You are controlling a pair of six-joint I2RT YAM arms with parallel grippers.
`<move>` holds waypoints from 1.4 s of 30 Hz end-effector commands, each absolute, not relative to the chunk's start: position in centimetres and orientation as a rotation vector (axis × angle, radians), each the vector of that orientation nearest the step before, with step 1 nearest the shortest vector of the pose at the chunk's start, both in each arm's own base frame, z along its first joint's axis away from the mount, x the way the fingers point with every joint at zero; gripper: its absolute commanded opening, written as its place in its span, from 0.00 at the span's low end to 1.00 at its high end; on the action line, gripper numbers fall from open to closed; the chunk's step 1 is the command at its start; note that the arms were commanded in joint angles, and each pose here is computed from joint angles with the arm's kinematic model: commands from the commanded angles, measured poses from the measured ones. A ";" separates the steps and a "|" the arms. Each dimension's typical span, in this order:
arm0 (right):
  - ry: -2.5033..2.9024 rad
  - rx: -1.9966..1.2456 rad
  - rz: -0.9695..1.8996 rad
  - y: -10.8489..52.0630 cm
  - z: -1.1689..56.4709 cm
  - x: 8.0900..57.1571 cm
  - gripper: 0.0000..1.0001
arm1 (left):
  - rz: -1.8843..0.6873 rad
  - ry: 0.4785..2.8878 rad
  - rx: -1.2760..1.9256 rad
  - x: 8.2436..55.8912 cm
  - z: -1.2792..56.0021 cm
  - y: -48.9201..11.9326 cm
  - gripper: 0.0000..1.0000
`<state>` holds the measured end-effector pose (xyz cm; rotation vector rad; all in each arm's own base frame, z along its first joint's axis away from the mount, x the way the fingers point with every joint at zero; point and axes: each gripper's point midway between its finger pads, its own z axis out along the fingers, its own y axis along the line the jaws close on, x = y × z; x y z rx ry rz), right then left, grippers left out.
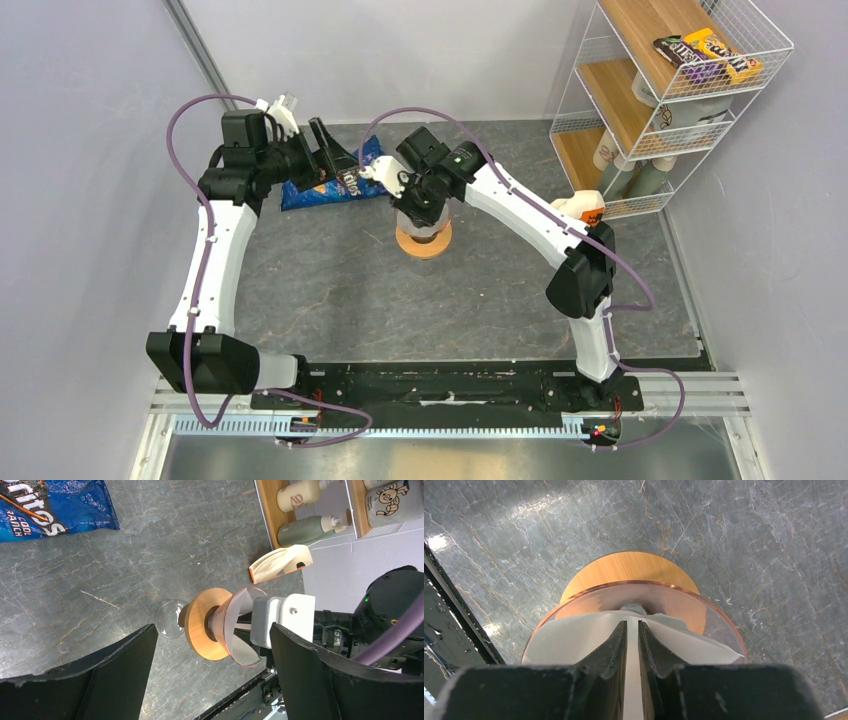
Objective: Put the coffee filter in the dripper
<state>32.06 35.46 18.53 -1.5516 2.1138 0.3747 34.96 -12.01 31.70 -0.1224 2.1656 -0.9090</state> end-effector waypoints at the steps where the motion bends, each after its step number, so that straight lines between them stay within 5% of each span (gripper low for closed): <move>1: 2.064 -1.520 0.377 36.0 21.3 32.3 0.21 | -0.953 2.108 -0.108 34.8 33.4 -12.4 0.91; 18: 1.909 -1.305 0.413 34.6 31.7 31.7 0.26 | -0.907 2.116 -0.071 34.8 33.6 -11.8 0.91; 31: 1.961 -0.687 0.551 23.6 38.6 35.4 0.74 | -0.636 2.326 0.222 34.7 33.6 -9.1 0.93; 42: 2.090 -0.331 0.521 15.3 30.0 33.0 0.97 | -0.335 2.356 0.303 34.8 28.9 -5.6 0.96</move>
